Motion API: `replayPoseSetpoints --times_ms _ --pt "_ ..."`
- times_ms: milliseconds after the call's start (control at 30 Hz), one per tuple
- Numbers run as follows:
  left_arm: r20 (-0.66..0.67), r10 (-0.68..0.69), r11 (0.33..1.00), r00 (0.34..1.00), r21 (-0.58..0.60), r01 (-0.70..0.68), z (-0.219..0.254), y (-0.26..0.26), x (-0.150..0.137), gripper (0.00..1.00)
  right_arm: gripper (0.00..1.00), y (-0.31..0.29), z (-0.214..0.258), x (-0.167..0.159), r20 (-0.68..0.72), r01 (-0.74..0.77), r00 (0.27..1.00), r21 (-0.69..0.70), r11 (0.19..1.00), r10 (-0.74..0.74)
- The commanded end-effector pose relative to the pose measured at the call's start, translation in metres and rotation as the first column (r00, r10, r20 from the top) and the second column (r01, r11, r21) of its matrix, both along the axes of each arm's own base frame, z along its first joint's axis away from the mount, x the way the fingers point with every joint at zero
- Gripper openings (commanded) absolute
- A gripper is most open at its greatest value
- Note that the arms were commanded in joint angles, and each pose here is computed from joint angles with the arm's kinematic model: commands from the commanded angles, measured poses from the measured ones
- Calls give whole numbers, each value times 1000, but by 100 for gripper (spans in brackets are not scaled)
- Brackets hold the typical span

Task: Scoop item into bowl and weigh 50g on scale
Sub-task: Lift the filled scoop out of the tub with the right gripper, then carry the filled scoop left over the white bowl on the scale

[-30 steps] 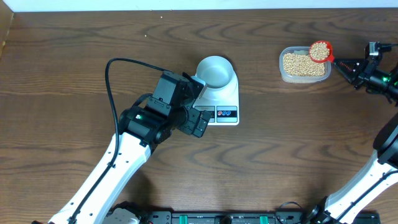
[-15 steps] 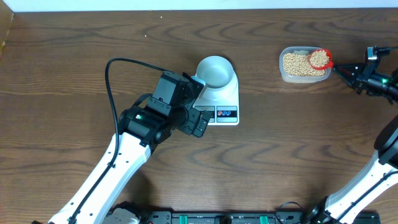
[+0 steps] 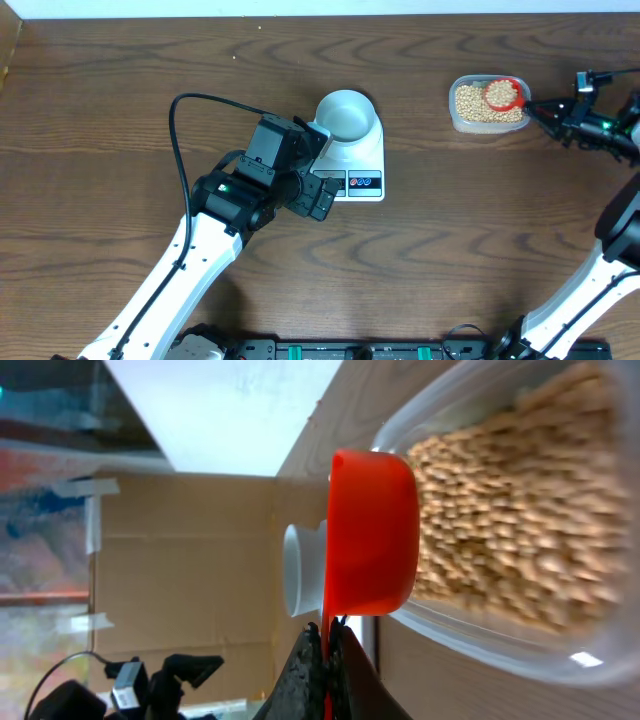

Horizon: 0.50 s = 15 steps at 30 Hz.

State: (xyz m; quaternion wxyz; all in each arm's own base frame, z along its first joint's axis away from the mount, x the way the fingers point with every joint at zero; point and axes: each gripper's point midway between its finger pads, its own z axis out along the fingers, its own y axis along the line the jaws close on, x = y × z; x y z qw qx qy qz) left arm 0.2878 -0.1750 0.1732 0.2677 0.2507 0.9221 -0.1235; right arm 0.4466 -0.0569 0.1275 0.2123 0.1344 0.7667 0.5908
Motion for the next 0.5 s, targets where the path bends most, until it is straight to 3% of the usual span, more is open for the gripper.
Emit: replayPoseSetpoints --times_ms 0,233,467 --pt "0 5 1000 1000 16 -5 -3 4 0 99 1 22 14 5 36 -49 998 58 997 47" --pt "0 5 1000 1000 16 -5 -3 4 0 99 1 63 33 6 46 -133 990 53 990 131" --pt "0 5 1000 1000 16 -5 -3 4 0 99 1 105 81 1 172 -244 960 114 963 223"
